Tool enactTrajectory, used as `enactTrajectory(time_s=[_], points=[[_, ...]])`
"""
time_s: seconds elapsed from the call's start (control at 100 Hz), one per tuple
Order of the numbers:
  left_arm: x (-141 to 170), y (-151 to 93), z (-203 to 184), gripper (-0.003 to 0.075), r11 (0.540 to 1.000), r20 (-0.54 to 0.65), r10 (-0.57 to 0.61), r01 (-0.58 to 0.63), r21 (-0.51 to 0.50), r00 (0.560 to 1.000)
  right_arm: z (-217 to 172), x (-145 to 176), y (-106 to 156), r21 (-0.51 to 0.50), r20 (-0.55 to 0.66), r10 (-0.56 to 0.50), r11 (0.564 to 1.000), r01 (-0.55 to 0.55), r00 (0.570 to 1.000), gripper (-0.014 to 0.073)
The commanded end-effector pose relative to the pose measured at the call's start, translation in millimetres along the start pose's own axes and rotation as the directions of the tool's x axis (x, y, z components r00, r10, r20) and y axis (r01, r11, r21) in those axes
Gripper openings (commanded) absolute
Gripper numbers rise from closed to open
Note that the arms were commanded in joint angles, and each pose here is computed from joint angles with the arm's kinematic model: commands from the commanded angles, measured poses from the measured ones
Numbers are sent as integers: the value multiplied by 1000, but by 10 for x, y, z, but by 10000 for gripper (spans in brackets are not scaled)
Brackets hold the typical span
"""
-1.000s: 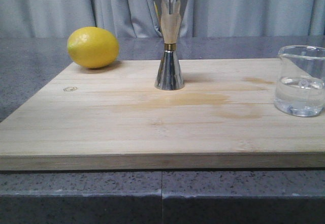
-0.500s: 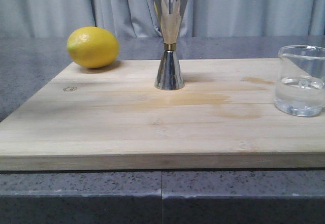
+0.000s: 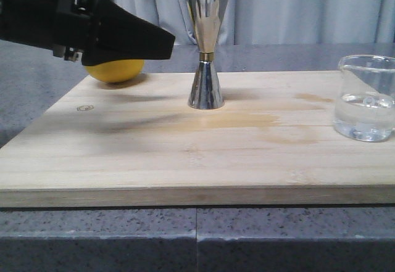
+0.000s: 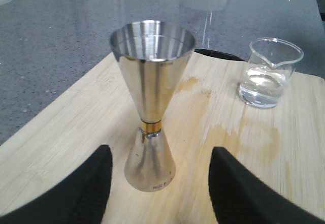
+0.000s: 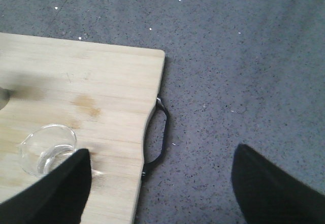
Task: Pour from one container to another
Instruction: 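Reach the left gripper forward to the steel jigger's waist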
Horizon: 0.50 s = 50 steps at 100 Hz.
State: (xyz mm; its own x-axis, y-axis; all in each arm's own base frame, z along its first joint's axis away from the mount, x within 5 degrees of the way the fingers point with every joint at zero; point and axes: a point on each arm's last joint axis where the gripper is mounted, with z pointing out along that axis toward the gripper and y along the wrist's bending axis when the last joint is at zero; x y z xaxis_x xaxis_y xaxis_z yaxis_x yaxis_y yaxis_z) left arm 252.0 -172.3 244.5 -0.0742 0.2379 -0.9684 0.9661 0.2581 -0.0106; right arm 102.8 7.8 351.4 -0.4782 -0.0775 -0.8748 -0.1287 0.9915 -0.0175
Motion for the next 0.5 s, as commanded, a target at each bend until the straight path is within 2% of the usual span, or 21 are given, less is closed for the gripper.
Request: enactTrajectory(time_s=[0.0, 0.26, 0.49], points=[[-233, -4, 48, 386, 1000, 124, 13, -16, 23, 992, -46, -160, -16, 17, 99, -5, 1000, 3, 995, 521], [-189, 139, 232, 391, 999, 117, 0, -5, 46, 993, -46, -160, -16, 17, 99, -5, 1000, 3, 995, 521], [-175, 235, 367, 392, 992, 166, -18, -2, 125, 986, -46, -160, -16, 17, 99, -5, 1000, 3, 995, 521]])
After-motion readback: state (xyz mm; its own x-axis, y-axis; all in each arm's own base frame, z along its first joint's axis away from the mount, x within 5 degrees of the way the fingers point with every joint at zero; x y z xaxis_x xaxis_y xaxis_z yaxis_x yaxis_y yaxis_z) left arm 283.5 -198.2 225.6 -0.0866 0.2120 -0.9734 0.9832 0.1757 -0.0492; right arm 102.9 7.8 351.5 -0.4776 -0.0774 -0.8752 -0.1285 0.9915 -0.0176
